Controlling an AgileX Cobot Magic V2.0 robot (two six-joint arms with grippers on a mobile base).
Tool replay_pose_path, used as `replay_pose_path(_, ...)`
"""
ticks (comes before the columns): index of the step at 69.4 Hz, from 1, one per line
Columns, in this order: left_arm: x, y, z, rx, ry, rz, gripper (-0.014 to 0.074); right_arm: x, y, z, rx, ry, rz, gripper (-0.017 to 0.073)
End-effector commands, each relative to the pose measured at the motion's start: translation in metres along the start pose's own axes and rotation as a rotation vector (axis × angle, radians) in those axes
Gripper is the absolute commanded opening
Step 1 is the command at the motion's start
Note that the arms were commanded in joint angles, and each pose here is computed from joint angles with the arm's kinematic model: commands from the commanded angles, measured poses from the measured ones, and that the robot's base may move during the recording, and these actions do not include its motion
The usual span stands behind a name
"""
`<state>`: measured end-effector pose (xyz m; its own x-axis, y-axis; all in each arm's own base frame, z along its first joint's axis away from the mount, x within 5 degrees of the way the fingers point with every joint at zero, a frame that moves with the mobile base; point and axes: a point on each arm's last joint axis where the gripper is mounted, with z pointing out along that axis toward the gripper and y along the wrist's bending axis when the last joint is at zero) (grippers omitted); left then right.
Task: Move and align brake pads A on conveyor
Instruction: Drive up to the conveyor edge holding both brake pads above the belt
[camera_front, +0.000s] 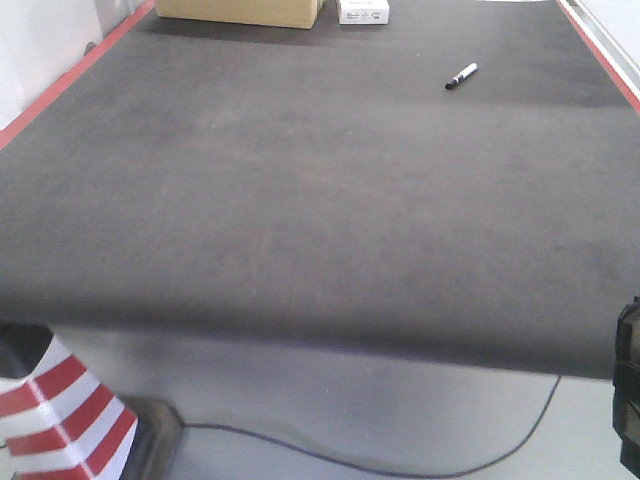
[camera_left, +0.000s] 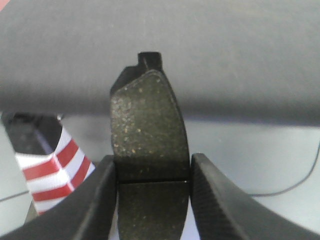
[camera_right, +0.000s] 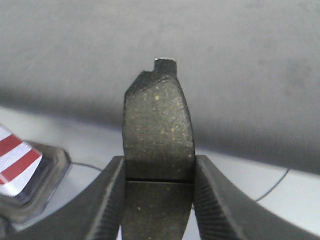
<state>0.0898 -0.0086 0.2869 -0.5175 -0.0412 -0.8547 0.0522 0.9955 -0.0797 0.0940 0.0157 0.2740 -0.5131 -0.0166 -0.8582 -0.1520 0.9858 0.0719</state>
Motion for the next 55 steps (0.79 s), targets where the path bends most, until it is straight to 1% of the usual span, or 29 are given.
replay_pose_path(1, -0.0166, -0.0019, -0.0051, 0.015, -0.114, -0.013, -0.0008, -0.0162, -0.0007, -0.0052, 0.015, -0.112, -0.002, 0.0025)
replay_pose_path(55, -0.0167, -0.0019, -0.0051, 0.015, -0.115, -0.013, -0.0008, -0.0162, -0.0007, -0.0052, 0.015, -0.112, -0.001, 0.0025)
